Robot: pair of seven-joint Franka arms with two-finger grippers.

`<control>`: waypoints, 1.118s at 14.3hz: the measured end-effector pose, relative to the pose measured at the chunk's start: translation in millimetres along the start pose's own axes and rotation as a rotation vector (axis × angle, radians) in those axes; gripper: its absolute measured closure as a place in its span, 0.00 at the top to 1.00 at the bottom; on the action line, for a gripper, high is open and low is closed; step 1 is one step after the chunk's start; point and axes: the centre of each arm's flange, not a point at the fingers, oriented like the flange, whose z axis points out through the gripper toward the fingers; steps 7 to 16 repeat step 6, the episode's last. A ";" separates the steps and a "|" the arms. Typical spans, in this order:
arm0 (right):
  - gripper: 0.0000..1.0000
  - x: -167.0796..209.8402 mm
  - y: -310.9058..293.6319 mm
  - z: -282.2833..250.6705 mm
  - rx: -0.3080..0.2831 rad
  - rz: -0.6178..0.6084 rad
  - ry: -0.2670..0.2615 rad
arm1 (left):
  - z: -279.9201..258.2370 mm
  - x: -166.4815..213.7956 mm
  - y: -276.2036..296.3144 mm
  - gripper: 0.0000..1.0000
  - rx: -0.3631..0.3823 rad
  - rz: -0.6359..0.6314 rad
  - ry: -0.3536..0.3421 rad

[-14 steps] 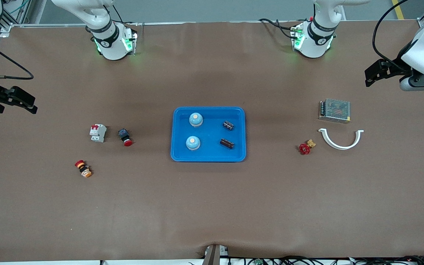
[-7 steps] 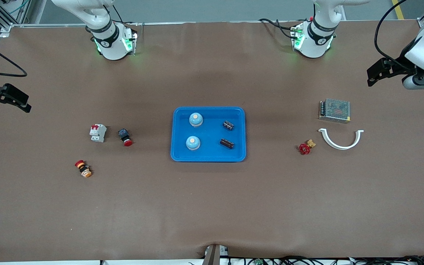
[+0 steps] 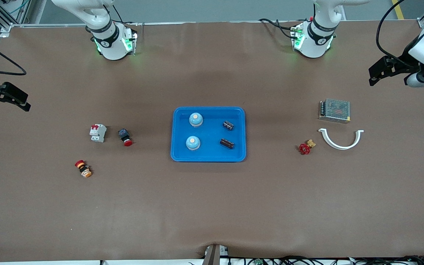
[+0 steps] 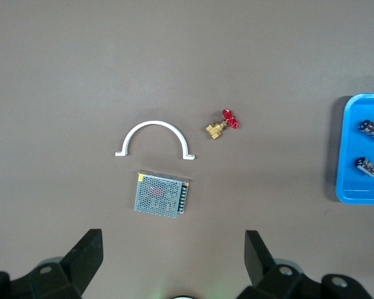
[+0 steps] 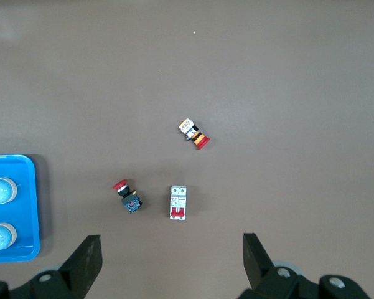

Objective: Place electrolytic capacitor and blue bell in tray

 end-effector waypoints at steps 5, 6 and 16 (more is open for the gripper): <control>1.00 -0.2 0.0 0.1 0.000 0.000 -0.001 | 0.6 1.2 -1.5 1.00 -0.003 -0.003 -0.001; 1.00 -0.2 0.0 0.1 0.000 0.000 -0.002 | 0.0 1.3 -1.8 1.00 -0.003 -0.004 0.000; 1.00 -0.2 0.0 0.1 0.000 0.000 -0.002 | 0.0 1.3 -1.8 1.00 -0.003 -0.004 0.000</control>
